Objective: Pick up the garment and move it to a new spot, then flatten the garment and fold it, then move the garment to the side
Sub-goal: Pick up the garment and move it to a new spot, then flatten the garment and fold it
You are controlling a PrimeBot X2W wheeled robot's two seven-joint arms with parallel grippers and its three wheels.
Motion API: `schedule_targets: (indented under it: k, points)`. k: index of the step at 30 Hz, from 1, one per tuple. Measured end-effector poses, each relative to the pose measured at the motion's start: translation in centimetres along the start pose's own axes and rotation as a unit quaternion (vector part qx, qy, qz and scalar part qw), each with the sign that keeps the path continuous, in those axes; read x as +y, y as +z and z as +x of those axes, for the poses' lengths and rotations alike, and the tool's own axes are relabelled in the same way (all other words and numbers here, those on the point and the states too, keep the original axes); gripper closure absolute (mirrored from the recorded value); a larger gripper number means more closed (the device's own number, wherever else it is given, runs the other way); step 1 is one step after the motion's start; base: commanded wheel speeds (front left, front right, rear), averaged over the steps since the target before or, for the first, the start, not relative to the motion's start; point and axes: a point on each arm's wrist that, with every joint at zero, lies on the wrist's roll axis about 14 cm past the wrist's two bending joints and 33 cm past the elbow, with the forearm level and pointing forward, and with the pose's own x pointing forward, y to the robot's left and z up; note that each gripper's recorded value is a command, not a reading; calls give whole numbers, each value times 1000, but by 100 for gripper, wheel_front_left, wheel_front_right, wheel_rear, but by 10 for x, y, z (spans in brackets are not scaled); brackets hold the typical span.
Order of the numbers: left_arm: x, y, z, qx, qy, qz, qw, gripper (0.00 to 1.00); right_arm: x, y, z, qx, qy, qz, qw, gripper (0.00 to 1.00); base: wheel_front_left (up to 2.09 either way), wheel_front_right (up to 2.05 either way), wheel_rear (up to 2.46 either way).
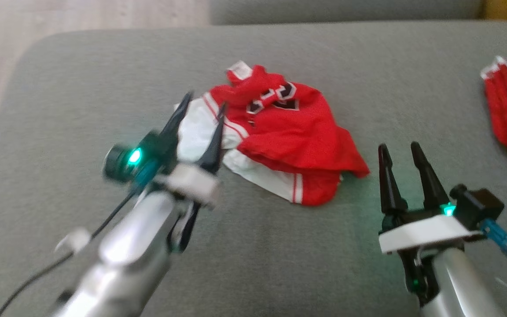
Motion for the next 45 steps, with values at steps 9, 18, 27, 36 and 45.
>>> schedule_targets:
  k: [9, 18, 27, 36, 45]
  points:
    - [54, -24, -99, 7, 131, -38, 991, 0, 22, -14, -11, 22, 28, -2, 999, 0, 0, 0, 0]
    - [49, -34, -118, 12, 142, -58, 988, 0, 28, -19, -6, 30, 39, -12, 999, 0, 0, 0, 0]
    - [51, -39, -111, 16, 144, -72, 987, 0, 6, -49, 8, 108, 16, -49, 993, 0, 0, 0, 0]
    - [57, -51, -111, 31, 154, -83, 984, 0, -16, -100, 17, 221, -10, -60, 973, 0, 0, 0, 0]
    - [66, -53, -112, 31, 167, -81, 982, 0, -13, -106, 27, 233, 1, -83, 969, 100, 0, 0, 0]
